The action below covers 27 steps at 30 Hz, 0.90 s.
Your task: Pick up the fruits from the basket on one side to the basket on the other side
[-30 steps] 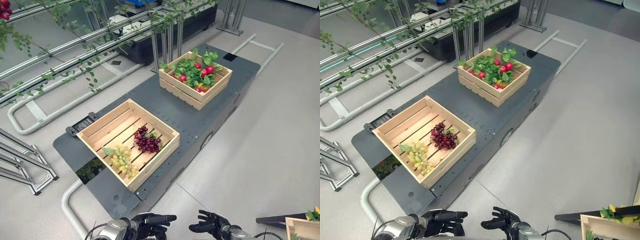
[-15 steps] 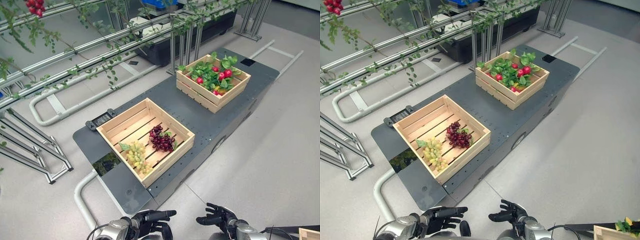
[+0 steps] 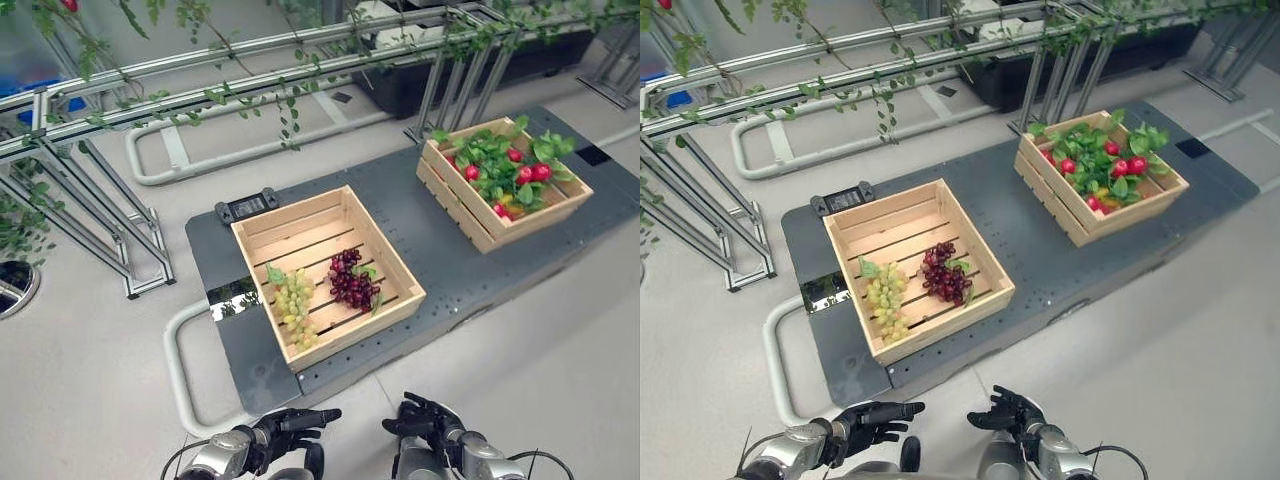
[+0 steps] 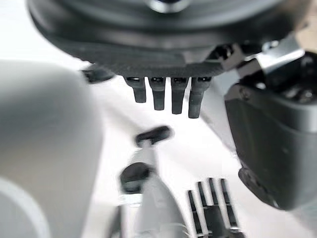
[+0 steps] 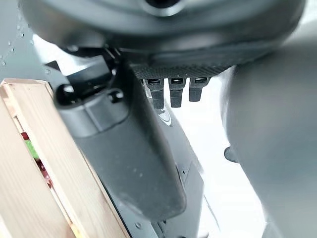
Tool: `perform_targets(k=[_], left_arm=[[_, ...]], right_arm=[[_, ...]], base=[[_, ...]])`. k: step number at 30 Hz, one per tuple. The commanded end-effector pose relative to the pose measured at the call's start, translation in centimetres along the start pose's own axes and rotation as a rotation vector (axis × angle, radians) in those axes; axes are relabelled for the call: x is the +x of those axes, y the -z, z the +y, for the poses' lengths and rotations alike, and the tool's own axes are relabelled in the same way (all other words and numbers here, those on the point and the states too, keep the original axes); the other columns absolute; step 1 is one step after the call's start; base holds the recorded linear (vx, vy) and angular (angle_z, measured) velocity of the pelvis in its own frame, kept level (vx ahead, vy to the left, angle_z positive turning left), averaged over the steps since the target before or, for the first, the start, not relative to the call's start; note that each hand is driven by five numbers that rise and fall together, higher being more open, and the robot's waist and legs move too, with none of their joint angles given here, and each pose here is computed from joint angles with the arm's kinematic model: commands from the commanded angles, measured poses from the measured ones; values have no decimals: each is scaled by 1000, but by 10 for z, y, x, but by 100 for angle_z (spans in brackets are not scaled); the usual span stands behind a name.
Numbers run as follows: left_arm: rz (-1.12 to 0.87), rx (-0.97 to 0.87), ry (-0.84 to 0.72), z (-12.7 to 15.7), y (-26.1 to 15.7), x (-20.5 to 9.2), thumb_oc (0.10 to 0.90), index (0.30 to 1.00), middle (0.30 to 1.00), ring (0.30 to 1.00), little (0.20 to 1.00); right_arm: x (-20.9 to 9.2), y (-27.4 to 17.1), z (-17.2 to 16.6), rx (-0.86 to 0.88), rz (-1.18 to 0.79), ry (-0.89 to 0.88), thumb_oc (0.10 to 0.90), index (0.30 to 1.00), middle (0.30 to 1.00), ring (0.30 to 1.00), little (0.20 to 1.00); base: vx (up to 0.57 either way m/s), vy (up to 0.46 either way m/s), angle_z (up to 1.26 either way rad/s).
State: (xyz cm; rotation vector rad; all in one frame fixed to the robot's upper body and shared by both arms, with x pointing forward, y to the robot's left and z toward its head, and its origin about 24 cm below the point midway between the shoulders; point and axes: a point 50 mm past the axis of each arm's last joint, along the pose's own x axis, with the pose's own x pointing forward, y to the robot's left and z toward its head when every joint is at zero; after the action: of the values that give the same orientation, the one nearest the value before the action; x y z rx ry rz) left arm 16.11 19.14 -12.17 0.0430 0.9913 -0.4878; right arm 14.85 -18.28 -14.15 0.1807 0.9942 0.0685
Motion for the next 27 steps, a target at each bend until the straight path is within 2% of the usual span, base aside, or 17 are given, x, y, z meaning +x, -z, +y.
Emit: perform_targets(k=[1,2,9,17,22,23,24,27], left_arm=[[-250,142,139,-20,-56,1,800,900,900,900,900],[-255,149,143,-21,-58,1,800,900,900,900,900],[-512,534,358,-54,-136,-20,800,900,900,900,900],[-749,914,416,-64,-185,-94,800,900,900,900,900],[-993,1011,432,-76,-212,-141,800,900,900,900,900],[-1119,1064,369,-80,-221,-158,800,900,900,900,900],[-1145,1074,344,-80,-224,-161,800,900,900,900,900],[-1420,1185,-10,-76,-243,-193,800,900,900,900,900]], right_arm=[[-4,-11,-2,-8,-60,-18,800,900,900,900,900],[-4,-11,-2,-7,-60,-16,800,900,900,900,900],[-8,-9,-19,41,-69,56,800,900,900,900,900],[-18,14,-37,30,-4,87,800,900,900,900,900],[-23,28,-40,19,20,85,800,900,900,900,900],[-24,31,-40,19,24,86,800,900,900,900,900],[-24,32,-40,20,25,86,800,900,900,900,900],[-26,41,-35,30,35,81,800,900,900,900,900]], base=[[128,-335,67],[106,-251,52],[25,-57,69],[81,124,8],[68,82,0],[50,41,1],[61,40,1],[56,12,0]])
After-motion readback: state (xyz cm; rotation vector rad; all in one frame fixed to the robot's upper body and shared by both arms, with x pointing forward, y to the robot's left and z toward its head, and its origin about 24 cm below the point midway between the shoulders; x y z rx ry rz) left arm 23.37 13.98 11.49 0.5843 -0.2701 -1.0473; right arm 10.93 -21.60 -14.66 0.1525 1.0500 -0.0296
